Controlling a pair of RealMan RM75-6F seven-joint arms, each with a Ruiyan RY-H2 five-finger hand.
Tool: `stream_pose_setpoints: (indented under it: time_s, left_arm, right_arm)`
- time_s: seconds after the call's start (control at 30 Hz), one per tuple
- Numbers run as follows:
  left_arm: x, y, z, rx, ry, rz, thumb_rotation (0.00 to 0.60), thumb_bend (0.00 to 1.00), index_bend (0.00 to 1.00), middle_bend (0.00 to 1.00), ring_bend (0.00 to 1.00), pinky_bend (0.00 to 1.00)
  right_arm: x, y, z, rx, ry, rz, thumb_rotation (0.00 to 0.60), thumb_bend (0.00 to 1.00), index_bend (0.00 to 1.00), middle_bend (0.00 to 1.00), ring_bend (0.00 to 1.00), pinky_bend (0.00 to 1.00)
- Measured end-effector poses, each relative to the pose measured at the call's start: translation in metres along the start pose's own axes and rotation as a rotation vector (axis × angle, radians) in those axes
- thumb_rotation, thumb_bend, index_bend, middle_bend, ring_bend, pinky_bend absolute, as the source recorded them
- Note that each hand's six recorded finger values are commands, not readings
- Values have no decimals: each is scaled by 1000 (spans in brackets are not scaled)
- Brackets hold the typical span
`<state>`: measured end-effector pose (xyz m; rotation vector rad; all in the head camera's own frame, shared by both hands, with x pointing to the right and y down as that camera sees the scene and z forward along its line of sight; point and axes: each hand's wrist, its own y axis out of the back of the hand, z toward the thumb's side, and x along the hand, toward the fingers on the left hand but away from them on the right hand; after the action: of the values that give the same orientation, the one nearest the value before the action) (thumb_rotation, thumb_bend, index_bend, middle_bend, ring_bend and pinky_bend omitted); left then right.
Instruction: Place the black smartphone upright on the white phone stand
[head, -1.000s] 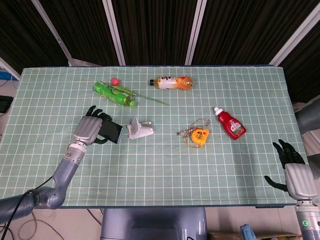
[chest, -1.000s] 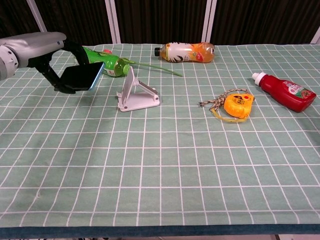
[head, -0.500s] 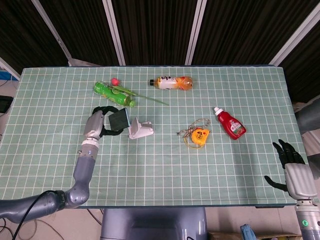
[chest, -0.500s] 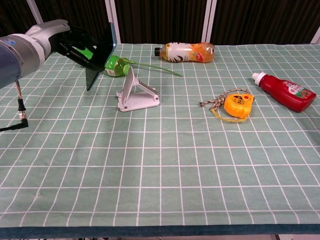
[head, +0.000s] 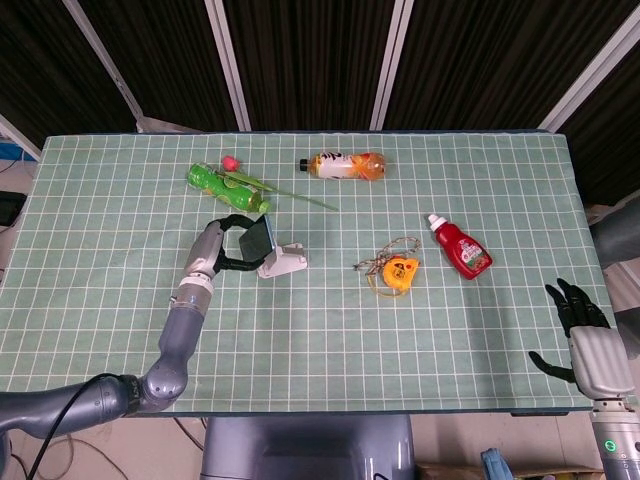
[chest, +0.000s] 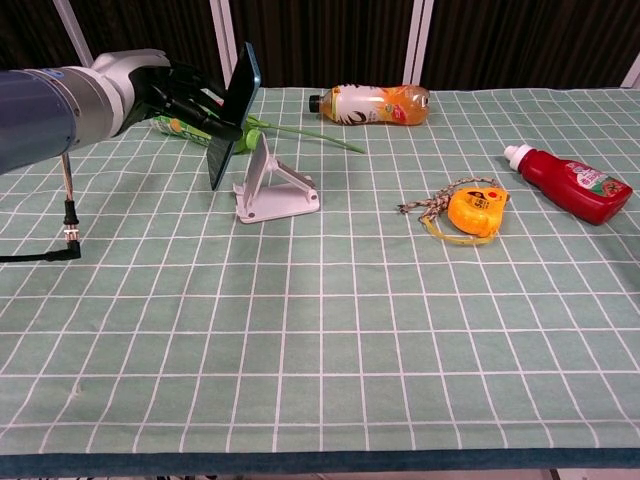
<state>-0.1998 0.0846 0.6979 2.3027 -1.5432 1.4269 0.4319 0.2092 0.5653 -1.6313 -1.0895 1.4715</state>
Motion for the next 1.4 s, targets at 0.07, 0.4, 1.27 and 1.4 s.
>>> stream_pose_setpoints:
  time_s: [0.07, 0.4, 1.27, 1.4]
  left_arm:
    - [1, -3, 0, -7, 0, -25, 600, 305, 544, 587, 124, 0]
    - [8, -12, -3, -58, 7, -83, 600, 305, 544, 587, 124, 0]
    - [20, -15, -12, -145, 26, -131, 600, 305, 545, 588, 124, 0]
    - [22, -15, -13, -141, 25, -134, 600, 305, 545, 588, 124, 0]
  right_arm:
    - [0, 0, 0, 0, 0, 0, 600, 272, 9, 0, 0, 187]
    - [0, 0, 0, 2, -2, 1, 600, 272, 10, 0, 0, 187]
    - [-1, 0, 0, 5, -3, 2, 600, 272, 23, 0, 0, 187]
    - [0, 0, 0, 5, -4, 1, 600, 272, 24, 0, 0, 187]
